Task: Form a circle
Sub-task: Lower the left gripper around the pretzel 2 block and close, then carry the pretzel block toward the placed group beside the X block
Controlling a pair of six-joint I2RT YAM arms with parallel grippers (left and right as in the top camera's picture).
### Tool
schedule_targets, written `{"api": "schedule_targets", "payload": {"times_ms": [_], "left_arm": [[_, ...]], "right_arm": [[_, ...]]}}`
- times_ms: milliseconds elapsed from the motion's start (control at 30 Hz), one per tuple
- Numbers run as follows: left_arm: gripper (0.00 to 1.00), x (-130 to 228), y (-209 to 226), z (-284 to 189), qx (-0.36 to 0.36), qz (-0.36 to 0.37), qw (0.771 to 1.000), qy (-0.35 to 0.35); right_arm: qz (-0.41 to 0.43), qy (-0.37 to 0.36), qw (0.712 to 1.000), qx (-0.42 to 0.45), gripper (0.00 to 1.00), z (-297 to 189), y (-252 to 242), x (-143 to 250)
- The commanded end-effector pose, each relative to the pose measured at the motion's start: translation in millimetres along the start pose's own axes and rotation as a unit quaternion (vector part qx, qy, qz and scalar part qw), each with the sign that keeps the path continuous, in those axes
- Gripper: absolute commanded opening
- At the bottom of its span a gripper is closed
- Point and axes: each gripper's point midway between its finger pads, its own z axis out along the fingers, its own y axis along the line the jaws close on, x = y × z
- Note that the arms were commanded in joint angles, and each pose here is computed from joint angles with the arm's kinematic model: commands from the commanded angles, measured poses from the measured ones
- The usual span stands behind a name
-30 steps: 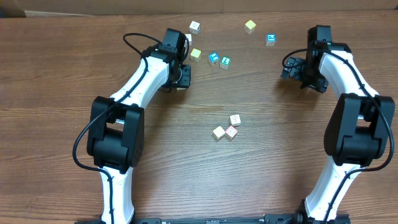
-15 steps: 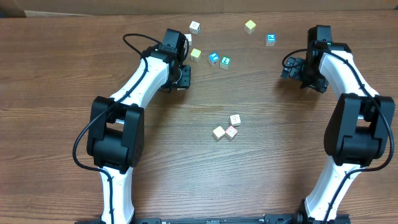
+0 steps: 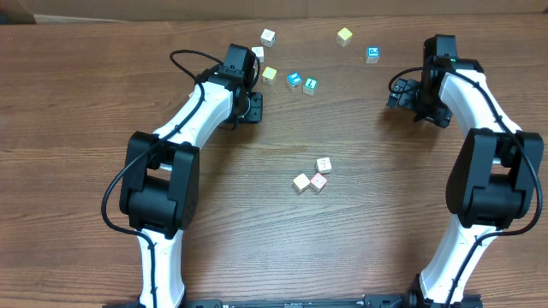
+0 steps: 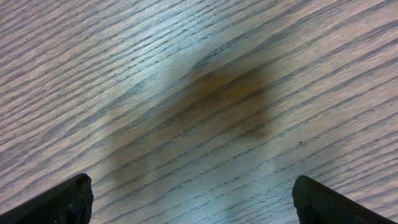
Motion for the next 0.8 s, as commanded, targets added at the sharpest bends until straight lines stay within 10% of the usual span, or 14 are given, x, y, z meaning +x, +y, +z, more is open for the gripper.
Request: {"api": "schedule_targets", "payload": {"times_ms": [0, 767], "left_arm": [[0.33, -5, -6, -2, 0.001, 0.003, 1.000, -0.001], [0.27, 29, -70, -40, 0.165, 0.028, 0.980, 0.103]], "right_arm": [[0.002, -0.013, 1.000, -0.002, 1.00, -7, 0, -7], [0.002, -0.012, 1.000, -0.002, 1.00, -7, 0, -7]]}}
